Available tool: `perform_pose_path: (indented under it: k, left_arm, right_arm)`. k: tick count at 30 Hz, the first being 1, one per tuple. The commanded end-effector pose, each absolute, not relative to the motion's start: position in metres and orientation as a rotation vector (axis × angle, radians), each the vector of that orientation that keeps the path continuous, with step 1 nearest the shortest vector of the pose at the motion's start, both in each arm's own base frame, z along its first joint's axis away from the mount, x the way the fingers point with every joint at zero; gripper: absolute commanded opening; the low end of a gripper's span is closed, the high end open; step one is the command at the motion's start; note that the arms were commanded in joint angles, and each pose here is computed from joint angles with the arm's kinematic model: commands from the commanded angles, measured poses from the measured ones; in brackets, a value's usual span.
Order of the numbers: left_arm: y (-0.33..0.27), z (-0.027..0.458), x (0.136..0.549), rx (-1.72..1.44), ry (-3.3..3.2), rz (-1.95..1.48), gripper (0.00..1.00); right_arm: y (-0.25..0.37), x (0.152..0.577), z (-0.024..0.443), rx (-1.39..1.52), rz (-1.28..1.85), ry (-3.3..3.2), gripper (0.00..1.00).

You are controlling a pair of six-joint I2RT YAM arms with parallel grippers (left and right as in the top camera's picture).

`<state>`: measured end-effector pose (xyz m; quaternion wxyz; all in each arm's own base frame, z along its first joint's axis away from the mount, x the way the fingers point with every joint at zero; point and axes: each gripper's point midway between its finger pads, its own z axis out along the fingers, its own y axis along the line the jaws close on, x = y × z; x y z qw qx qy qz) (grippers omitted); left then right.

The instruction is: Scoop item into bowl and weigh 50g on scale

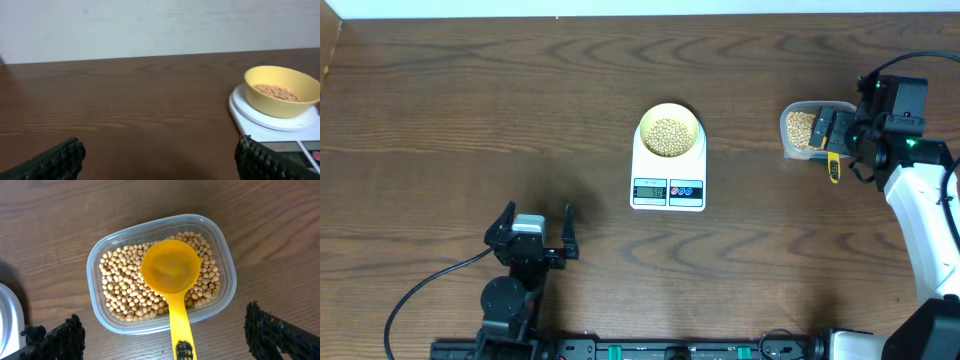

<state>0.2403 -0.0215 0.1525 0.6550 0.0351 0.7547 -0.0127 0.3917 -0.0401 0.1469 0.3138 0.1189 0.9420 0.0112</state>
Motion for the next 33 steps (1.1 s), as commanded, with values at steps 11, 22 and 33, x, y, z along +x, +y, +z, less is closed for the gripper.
perform_pose_path:
  k: [11, 22, 33]
  left_arm:
    - [-0.003, 0.136, 0.241, 0.026, 1.747, 0.048, 0.98]
    - [-0.001, 0.137, 0.242, 0.017, 1.743, 0.054, 0.98]
    - [-0.001, 0.137, 0.242, 0.017, 1.746, 0.054, 0.97]
  right_arm:
    - [-0.04, 0.391, 0.156, 0.301, 0.02, 2.461, 0.99]
    - [-0.04, 0.391, 0.156, 0.301, 0.019, 2.461, 0.99]
    - [-0.04, 0.391, 0.156, 0.301, 0.02, 2.461, 0.99]
